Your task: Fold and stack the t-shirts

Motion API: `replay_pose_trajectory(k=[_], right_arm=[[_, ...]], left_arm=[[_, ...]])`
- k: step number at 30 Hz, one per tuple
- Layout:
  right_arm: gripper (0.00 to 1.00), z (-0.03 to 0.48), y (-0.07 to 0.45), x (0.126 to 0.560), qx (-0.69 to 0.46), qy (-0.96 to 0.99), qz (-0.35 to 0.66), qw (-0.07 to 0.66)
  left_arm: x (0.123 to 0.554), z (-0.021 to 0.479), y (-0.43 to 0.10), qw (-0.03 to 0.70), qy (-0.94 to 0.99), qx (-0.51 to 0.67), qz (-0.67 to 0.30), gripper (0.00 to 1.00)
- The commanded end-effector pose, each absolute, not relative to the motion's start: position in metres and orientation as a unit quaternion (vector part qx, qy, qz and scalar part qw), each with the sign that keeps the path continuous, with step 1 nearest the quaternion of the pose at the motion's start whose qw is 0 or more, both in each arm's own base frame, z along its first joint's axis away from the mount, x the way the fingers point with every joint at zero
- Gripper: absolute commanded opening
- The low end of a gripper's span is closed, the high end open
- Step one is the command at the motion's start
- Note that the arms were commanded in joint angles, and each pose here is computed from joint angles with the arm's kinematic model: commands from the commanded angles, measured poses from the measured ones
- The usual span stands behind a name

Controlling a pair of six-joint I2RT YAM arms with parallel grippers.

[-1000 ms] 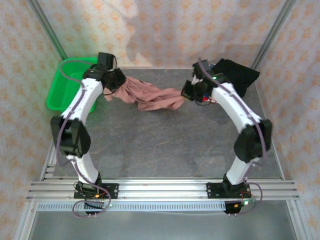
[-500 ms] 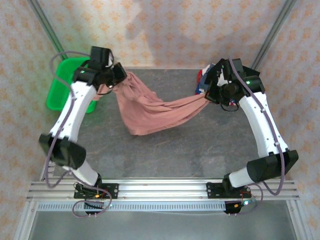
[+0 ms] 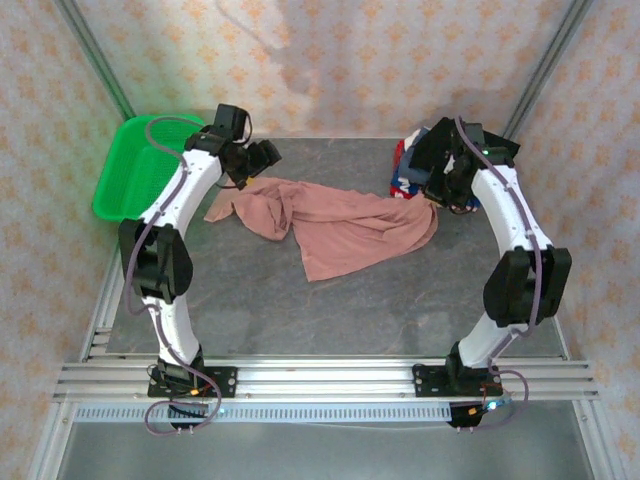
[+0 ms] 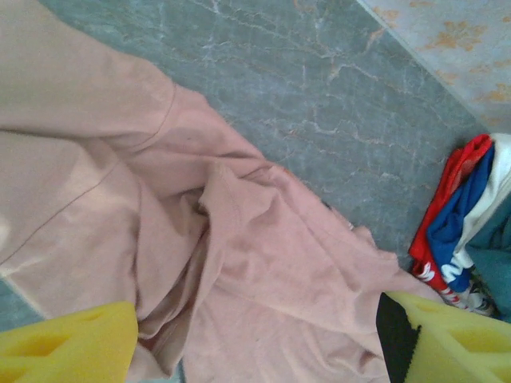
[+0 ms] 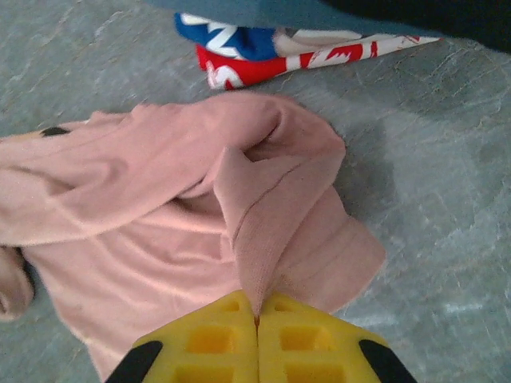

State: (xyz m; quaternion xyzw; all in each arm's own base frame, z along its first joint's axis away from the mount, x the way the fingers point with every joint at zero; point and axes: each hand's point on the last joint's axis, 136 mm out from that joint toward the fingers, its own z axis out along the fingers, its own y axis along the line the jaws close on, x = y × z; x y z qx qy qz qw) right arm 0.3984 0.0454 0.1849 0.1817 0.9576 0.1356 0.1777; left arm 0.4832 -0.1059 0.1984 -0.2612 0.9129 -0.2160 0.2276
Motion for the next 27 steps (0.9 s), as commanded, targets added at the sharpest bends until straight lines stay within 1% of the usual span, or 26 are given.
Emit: replay_pose_trajectory(k=[1,2,4,7,9,11,13,16,20,23,26,27], right_arm=[[0.34,0.194,0.046,0.421,0.176,0.946,0.149,0.228],[0.49,0.196,0.049,0.420,0.176,0.944,0.157,0.229],[0.60,0.205,0.055,0.409,0.173,0.942,0.172,0.230],[0.71,0.224,0.082,0.372,0.142,0.941,0.198,0.235],[0.74,0.229,0.110,0.345,0.107,0.943,0.215,0.232],[0.75,0.224,0.148,0.318,0.075,0.943,0.248,0.211],[0.75,0.210,0.186,0.302,0.046,0.940,0.285,0.181],[0.73,0.182,0.229,0.293,-0.002,0.948,0.285,0.142],[0.70,0.153,0.293,0.283,-0.091,0.953,0.272,0.095],[0.68,0.131,0.317,0.276,-0.140,0.959,0.234,0.071],[0.65,0.108,0.328,0.269,-0.168,0.966,0.191,0.048],[0.65,0.102,0.330,0.267,-0.172,0.967,0.183,0.044]], left_arm=[[0.432,0.186,-0.065,0.207,0.930,-0.266,-0.146,0.79],[0.418,0.174,-0.052,0.197,0.931,-0.276,-0.134,0.79],[0.393,0.152,-0.026,0.176,0.930,-0.304,-0.111,0.79],[0.375,0.135,0.000,0.171,0.922,-0.334,-0.096,0.79],[0.377,0.132,0.012,0.180,0.916,-0.346,-0.090,0.79],[0.386,0.129,0.022,0.190,0.912,-0.353,-0.090,0.79],[0.395,0.121,0.027,0.187,0.912,-0.355,-0.090,0.79],[0.407,0.102,0.037,0.177,0.905,-0.375,-0.093,0.77],[0.428,0.087,0.041,0.183,0.893,-0.395,-0.112,0.73],[0.440,0.076,0.045,0.182,0.889,-0.405,-0.109,0.71],[0.448,0.072,0.050,0.191,0.885,-0.412,-0.100,0.71],[0.449,0.058,0.050,0.178,0.888,-0.414,-0.096,0.70]])
